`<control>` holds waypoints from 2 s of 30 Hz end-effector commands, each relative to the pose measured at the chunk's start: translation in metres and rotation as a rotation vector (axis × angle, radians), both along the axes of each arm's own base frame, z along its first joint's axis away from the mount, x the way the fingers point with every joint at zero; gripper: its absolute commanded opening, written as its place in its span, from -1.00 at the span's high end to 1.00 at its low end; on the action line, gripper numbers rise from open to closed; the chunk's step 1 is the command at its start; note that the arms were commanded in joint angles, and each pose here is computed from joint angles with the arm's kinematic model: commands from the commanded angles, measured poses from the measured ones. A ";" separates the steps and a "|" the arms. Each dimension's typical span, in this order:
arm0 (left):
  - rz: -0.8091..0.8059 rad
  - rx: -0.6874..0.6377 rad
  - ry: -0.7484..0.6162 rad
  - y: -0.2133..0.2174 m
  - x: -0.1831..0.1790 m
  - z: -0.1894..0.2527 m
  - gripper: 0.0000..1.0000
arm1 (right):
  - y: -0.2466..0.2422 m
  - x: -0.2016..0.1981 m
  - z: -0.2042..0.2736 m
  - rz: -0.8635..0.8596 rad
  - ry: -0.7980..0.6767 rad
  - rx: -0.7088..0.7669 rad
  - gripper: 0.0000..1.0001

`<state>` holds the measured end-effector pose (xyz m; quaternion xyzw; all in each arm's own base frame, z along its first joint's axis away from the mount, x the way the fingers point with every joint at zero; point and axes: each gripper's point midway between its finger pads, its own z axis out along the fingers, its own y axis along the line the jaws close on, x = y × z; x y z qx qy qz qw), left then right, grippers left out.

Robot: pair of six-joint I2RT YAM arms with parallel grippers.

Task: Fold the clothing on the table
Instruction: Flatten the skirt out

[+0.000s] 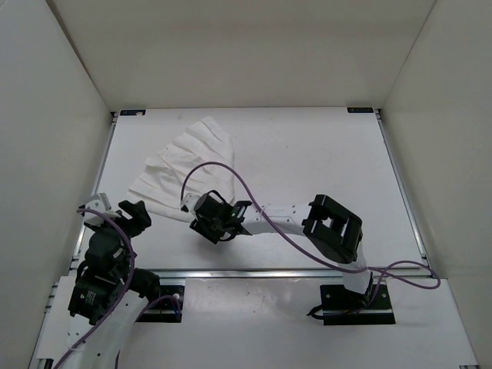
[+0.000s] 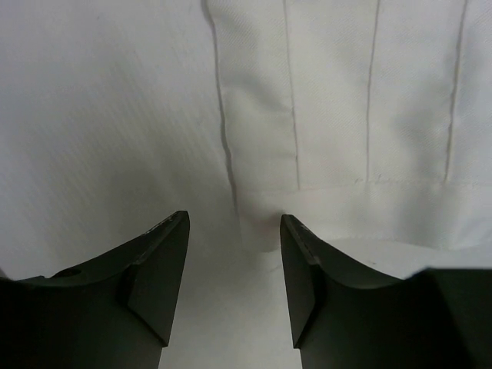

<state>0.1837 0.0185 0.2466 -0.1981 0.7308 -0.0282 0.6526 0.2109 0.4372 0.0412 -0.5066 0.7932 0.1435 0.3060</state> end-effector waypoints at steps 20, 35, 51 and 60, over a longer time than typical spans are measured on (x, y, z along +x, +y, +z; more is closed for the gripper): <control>0.176 -0.095 -0.106 0.033 -0.027 0.017 0.02 | 0.083 0.072 0.076 -0.029 0.265 0.363 1.00; 0.026 -0.058 -0.112 0.007 -0.012 0.027 -0.02 | -0.208 0.096 0.113 -0.947 0.379 0.869 1.00; 0.045 -0.067 -0.082 0.008 -0.009 0.021 -0.06 | -0.029 0.012 0.223 -0.113 0.539 0.629 1.00; 0.038 -0.067 -0.103 0.008 -0.009 0.024 -0.07 | -0.183 0.157 0.292 -0.606 0.366 0.930 1.00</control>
